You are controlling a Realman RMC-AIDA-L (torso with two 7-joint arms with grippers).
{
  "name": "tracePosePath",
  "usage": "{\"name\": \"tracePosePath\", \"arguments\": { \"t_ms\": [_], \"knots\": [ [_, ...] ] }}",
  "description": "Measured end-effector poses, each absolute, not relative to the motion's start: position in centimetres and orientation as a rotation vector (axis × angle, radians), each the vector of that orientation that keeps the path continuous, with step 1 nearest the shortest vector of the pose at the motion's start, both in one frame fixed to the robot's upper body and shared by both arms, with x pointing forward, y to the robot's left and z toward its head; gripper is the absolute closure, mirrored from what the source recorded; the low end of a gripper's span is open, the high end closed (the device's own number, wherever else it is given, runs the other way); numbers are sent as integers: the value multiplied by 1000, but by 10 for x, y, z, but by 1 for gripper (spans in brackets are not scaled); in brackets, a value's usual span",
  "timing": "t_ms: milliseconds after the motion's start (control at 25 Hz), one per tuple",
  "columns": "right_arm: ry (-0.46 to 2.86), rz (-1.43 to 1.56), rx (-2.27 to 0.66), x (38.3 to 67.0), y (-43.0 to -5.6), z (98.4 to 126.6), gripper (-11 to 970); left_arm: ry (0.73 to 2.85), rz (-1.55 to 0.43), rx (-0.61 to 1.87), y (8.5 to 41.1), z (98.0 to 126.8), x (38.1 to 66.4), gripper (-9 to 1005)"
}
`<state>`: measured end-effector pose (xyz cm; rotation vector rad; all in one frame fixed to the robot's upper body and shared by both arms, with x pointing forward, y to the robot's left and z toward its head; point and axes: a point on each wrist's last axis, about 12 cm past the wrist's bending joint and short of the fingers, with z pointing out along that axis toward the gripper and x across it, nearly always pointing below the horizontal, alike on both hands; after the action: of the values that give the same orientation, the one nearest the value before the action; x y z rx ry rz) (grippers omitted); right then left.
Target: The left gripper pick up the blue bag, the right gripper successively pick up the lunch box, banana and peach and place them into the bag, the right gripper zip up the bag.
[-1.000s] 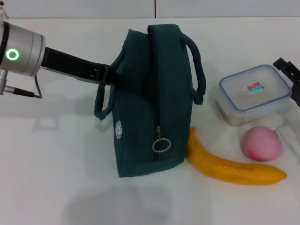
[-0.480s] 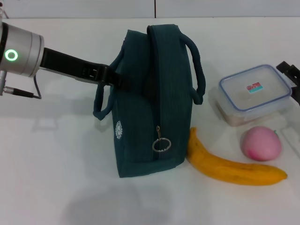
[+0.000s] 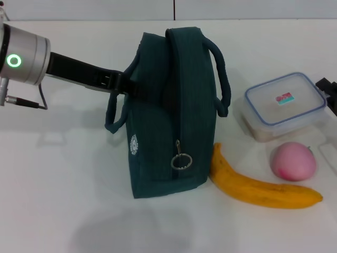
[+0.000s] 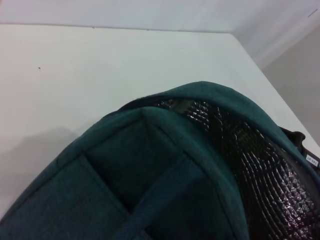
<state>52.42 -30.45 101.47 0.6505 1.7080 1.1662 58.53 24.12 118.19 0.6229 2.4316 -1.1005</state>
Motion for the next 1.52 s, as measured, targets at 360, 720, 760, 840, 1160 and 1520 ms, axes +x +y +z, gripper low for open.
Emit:
{"name": "tracePosePath", "arguments": {
  "t_ms": [360,720,760,840,1160,1520],
  "knots": [
    [1698,1161,621,529,-307,1019,832,2428,-1104,649,239,1180,584,942],
    [1633,1269,639,524,-305,1027,861,2436,-1105,643,241,1177,581,942],
    [1619,1296,653,524,-305,1028,861,2436,-1105,646,241,1177,581,942],
    [1597,1353,698,523,-303,1029,862,2436,-1105,649,240,1177,581,942],
    [1521,1500,891,524,-302,1031,863,2433,-1110,659,237,1178,582,942],
    [1368,1573,968,528,-302,1039,863,2405,-1103,715,229,1183,585,942]
  ]
}}
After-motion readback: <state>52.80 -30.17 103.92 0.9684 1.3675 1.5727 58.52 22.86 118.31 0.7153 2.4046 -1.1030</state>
